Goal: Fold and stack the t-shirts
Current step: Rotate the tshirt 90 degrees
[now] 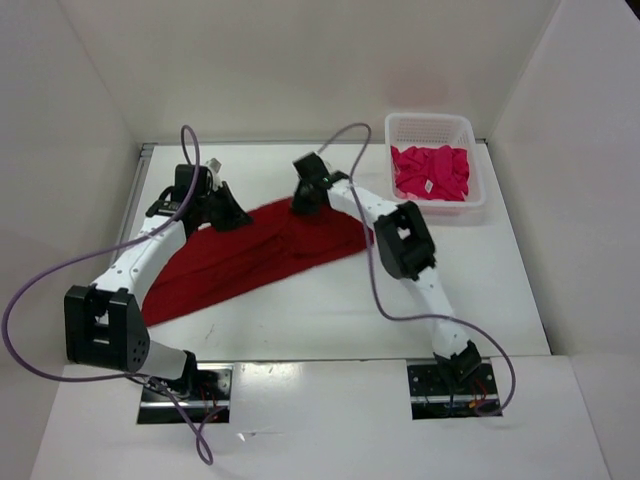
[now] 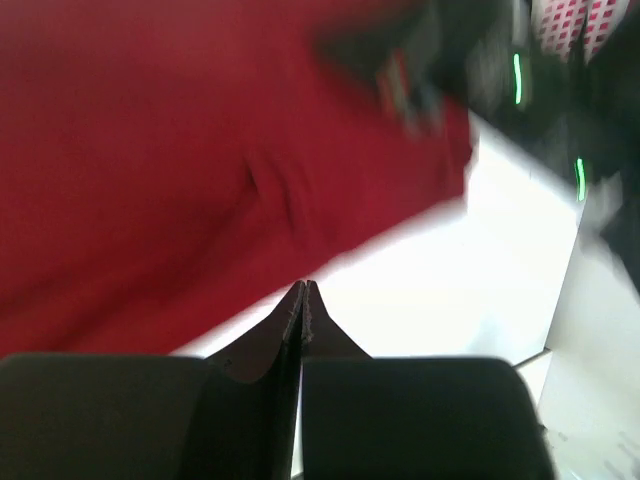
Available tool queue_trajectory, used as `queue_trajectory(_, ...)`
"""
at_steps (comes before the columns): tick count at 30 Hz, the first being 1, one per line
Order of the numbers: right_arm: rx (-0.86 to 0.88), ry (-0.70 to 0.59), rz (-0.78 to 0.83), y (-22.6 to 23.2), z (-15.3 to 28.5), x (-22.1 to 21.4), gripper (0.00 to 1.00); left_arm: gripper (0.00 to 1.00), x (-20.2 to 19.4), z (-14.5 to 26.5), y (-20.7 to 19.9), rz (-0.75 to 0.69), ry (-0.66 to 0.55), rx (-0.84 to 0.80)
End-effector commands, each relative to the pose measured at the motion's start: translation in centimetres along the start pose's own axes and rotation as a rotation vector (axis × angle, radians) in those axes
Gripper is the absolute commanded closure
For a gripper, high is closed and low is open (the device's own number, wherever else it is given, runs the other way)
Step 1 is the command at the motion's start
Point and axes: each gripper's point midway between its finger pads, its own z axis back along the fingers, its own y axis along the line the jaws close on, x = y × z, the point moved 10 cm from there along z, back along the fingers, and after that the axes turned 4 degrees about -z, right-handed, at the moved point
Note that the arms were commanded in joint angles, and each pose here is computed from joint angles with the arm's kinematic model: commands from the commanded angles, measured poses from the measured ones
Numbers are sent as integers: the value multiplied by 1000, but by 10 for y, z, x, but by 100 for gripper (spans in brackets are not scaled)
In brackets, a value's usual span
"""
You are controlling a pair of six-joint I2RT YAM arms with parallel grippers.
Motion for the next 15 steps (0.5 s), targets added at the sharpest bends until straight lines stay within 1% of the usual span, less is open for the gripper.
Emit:
queue_trajectory(1, -26, 33, 73, 10, -61, 12, 100, 100, -8, 14, -2, -22, 4, 0)
queue_trajectory(2, 143, -82, 84, 61, -33, 48, 100, 100, -12, 15, 1, -16, 16, 8)
queue_trajectory(3, 192, -101, 86, 72, -30, 55, 100, 100, -14, 18, 2, -12, 19, 24)
queue_trajectory(4, 296, -167, 91, 91, -3, 68, 100, 100, -14, 23, 1, -15, 8, 30)
queue_trajectory(5, 331, -111, 68, 88, -13, 69, 98, 98, -15, 25, 0, -15, 7, 30)
queue_trajectory(7, 333, -143, 69, 92, -4, 75, 98, 98, -18, 32, 1, -21, 5, 53)
queue_trajectory(8, 375, -221, 92, 108, 38, 90, 98, 97, -18, 34, 0, -24, -2, 49)
queue_trajectory(9, 350, -262, 110, 109, 52, 96, 94, 95, -19, 38, -1, -25, -5, 47)
queue_trajectory(10, 345, -294, 145, 113, 79, 101, 91, 95, -14, 40, -1, -20, -20, 48)
queue_trajectory(11, 362, -348, 155, 120, 116, 110, 86, 93, -14, 43, -2, -23, -28, 44)
queue_trajectory(12, 376, -379, 169, 124, 140, 114, 76, 90, -12, 44, 1, -14, -36, 50)
queue_trajectory(13, 356, -370, 193, 121, 155, 112, 71, 89, -9, 45, 4, -5, -43, 57)
queue_trajectory(14, 378, -377, 195, 123, 185, 113, 66, 89, -8, 45, 6, 1, -49, 62)
queue_trajectory(15, 330, -306, 213, 113, 175, 104, 59, 87, -4, 47, 11, 6, -61, 73)
